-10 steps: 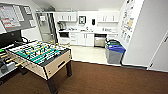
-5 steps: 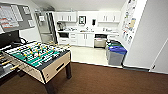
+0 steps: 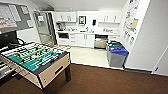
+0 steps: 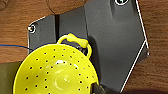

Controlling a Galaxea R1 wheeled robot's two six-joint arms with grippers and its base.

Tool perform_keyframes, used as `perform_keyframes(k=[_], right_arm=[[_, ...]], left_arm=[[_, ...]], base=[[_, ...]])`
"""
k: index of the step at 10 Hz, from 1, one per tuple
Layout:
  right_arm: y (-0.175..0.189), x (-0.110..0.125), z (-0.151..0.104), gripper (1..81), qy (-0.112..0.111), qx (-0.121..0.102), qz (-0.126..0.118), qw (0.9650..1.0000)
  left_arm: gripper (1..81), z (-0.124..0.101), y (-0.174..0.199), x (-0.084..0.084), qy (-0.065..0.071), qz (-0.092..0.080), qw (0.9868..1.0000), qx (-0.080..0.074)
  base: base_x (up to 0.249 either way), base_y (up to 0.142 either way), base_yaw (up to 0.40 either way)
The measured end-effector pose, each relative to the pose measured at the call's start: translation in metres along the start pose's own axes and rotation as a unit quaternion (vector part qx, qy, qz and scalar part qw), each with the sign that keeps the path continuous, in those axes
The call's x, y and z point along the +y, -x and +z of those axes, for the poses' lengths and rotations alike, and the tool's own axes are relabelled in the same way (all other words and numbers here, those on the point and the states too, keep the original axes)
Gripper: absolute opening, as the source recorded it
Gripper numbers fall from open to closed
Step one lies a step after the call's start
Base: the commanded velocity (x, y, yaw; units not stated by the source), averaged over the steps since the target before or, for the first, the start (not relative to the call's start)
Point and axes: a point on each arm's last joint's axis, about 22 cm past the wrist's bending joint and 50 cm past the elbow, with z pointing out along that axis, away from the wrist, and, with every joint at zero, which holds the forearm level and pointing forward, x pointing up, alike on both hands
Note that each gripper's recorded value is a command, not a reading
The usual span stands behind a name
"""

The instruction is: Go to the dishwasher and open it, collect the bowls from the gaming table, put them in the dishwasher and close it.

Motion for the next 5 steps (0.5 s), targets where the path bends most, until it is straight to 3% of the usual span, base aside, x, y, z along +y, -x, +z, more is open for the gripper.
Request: perform_keyframes(k=[2, 5], right_arm=[[0.0011, -0.0046, 0.0014, 1.0, -0.003, 0.0, 0.0, 1.0], [-0.0002, 0.0002, 0.0, 1.0, 0.0, 0.001, 0.0, 1.0]], left_arm=[[1.0, -0.0031, 0.0013, -0.0058, -0.005, 0.0, 1.0, -0.001], [1.0, -0.0008, -0.002, -0.0016, -0.001, 0.001, 1.0, 0.001]], base=[[0.166, -0.074, 0.0], [0.166, -0.075, 0.0]])
